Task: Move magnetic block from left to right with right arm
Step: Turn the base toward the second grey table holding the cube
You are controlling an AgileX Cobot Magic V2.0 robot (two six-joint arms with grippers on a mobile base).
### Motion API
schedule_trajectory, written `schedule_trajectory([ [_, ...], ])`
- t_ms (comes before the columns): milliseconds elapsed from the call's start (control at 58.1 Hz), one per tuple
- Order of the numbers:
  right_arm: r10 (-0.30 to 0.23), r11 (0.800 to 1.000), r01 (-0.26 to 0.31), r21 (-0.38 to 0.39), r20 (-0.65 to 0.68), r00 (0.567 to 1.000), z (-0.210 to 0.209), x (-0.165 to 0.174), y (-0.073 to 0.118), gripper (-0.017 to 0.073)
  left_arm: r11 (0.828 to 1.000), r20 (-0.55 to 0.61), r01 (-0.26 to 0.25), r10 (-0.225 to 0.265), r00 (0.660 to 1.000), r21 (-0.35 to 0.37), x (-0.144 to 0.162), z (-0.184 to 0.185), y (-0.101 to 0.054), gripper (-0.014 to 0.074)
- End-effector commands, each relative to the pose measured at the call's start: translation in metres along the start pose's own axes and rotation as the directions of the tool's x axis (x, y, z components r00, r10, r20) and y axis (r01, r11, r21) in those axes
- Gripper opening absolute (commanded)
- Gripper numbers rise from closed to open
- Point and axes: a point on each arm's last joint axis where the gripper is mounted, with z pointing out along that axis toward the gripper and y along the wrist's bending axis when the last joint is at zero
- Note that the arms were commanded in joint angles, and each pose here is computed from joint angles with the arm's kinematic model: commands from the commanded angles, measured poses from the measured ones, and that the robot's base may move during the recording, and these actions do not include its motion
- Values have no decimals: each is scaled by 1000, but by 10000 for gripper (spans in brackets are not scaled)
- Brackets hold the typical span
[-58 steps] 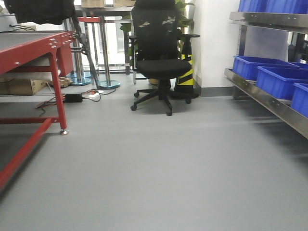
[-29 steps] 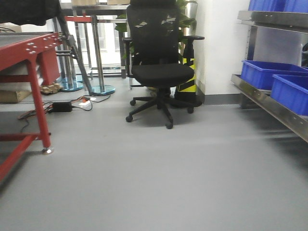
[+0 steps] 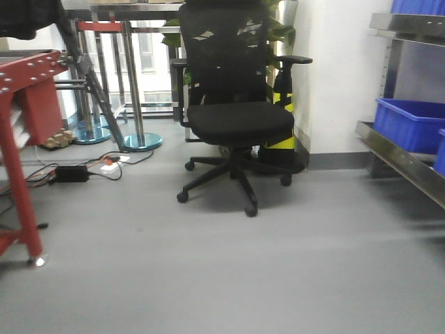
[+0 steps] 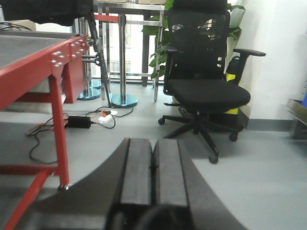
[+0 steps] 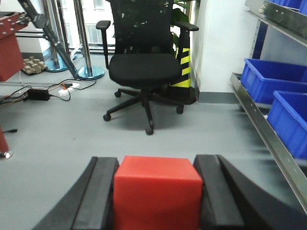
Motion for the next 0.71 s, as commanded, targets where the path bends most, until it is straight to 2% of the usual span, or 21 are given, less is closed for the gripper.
schedule_trajectory([
  [0, -25, 1000, 26, -7, 96, 995, -1, -15, 1, 198, 1000, 91, 11, -10, 996, -4, -6, -1, 1, -126],
  [688, -26, 1000, 26, -7, 94, 995, 0, -15, 1, 198, 1000, 91, 11, -10, 996, -4, -6, -1, 1, -126],
])
